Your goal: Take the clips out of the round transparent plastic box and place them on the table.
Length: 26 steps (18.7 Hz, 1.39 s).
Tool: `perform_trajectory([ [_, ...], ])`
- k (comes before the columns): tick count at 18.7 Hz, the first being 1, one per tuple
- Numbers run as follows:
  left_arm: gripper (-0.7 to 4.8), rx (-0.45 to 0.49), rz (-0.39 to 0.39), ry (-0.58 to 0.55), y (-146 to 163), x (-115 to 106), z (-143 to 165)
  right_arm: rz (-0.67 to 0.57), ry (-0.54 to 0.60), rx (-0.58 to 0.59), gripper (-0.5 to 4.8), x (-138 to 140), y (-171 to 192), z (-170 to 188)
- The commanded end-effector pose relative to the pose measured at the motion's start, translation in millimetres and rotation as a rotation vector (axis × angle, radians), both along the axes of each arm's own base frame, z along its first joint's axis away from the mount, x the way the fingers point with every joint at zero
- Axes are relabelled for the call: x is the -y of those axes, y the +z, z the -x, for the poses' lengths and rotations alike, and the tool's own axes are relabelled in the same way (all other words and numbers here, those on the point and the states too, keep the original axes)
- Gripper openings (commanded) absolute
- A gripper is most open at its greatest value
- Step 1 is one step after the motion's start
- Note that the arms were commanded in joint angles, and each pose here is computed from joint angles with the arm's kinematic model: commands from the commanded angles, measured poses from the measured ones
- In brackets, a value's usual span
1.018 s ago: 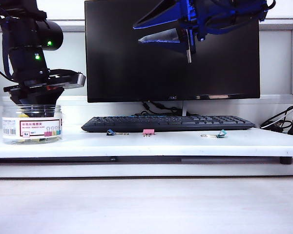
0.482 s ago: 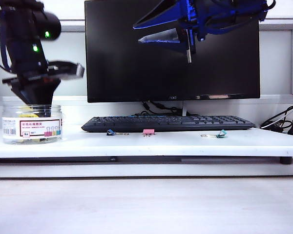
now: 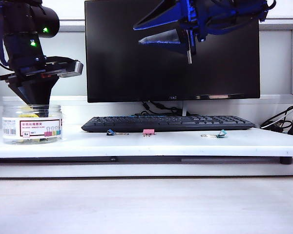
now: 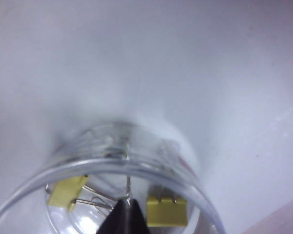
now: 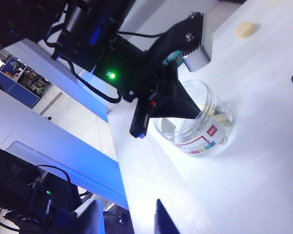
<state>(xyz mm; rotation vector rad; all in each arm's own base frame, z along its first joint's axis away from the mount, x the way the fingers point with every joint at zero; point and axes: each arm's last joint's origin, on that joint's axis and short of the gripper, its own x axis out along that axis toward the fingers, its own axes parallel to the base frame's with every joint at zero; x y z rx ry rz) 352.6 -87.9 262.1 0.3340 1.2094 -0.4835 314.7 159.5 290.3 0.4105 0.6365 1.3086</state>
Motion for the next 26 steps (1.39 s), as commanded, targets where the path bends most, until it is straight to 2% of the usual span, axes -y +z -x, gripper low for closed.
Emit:
perform_trajectory([
  [1, 0.69, -0.012, 0.001, 0.001, 3, -1, 3, -0.007, 0.007, 0.015, 1.48, 0, 3, 1],
  [2, 1.13, -0.013, 0.001, 0.001, 3, -1, 3, -0.007, 0.007, 0.015, 1.48, 0, 3, 1],
  [3, 1.25, -0.013, 0.001, 0.001, 3, -1, 3, -0.007, 0.007, 0.015, 1.48, 0, 3, 1],
  [13, 1.24, -0.033, 0.041, 0.002, -1, 1, 3, -0.007, 0.007, 0.015, 1.48, 0, 3, 1],
  [22, 1.18, -0.088, 0.026, 0.012, -21, 2, -5, -0.008, 0.01, 0.015, 1.48, 0, 3, 1],
  [24, 0.83, -0.078, 0.028, 0.012, -20, 3, -6, -0.008, 0.01, 0.015, 1.48, 0, 3, 1],
  [26, 0.82, -0.068, 0.031, 0.012, -20, 3, -7, -0.008, 0.01, 0.015, 1.48, 0, 3, 1],
])
